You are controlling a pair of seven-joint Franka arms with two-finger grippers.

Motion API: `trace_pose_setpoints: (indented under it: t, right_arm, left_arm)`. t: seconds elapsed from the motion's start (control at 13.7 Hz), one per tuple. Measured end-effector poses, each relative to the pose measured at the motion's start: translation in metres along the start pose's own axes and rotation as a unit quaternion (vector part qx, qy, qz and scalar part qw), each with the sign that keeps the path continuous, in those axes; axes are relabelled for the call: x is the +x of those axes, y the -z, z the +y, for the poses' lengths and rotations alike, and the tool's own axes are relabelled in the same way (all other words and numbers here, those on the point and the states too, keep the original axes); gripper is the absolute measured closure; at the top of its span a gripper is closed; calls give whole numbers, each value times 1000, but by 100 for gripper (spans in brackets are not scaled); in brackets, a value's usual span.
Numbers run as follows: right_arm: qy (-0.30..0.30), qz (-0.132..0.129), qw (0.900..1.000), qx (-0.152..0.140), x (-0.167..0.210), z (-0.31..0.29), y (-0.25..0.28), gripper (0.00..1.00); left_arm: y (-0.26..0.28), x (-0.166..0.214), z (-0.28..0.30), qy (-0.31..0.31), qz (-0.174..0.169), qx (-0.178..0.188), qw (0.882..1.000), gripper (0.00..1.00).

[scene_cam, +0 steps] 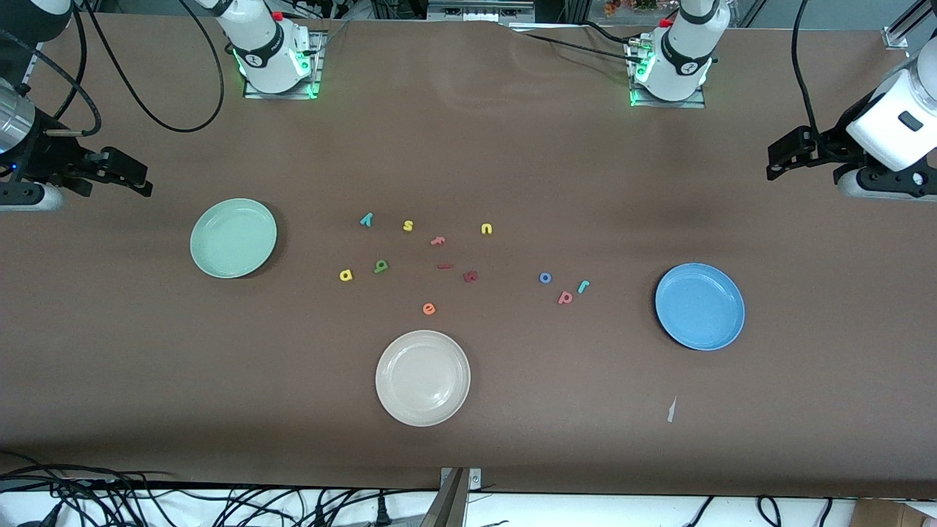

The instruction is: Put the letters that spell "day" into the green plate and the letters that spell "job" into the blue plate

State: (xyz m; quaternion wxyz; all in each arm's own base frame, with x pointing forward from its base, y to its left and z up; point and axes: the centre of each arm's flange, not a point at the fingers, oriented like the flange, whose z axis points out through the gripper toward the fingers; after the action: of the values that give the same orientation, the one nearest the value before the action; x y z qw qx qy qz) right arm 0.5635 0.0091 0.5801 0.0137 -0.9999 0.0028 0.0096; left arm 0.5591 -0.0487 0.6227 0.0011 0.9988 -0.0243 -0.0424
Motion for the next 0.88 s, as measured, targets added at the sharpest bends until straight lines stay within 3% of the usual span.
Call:
trace_pose_setpoints:
  t: [0.44, 0.88]
  right_arm:
    - [0, 0, 1000, -1, 0, 0, 0, 0]
    - [0, 0, 1000, -2, 0, 0, 0, 0]
  left_arm:
    - [6, 3, 6, -2, 11, -37, 999, 0]
    - [-6, 12, 24, -16, 7, -38, 999, 0]
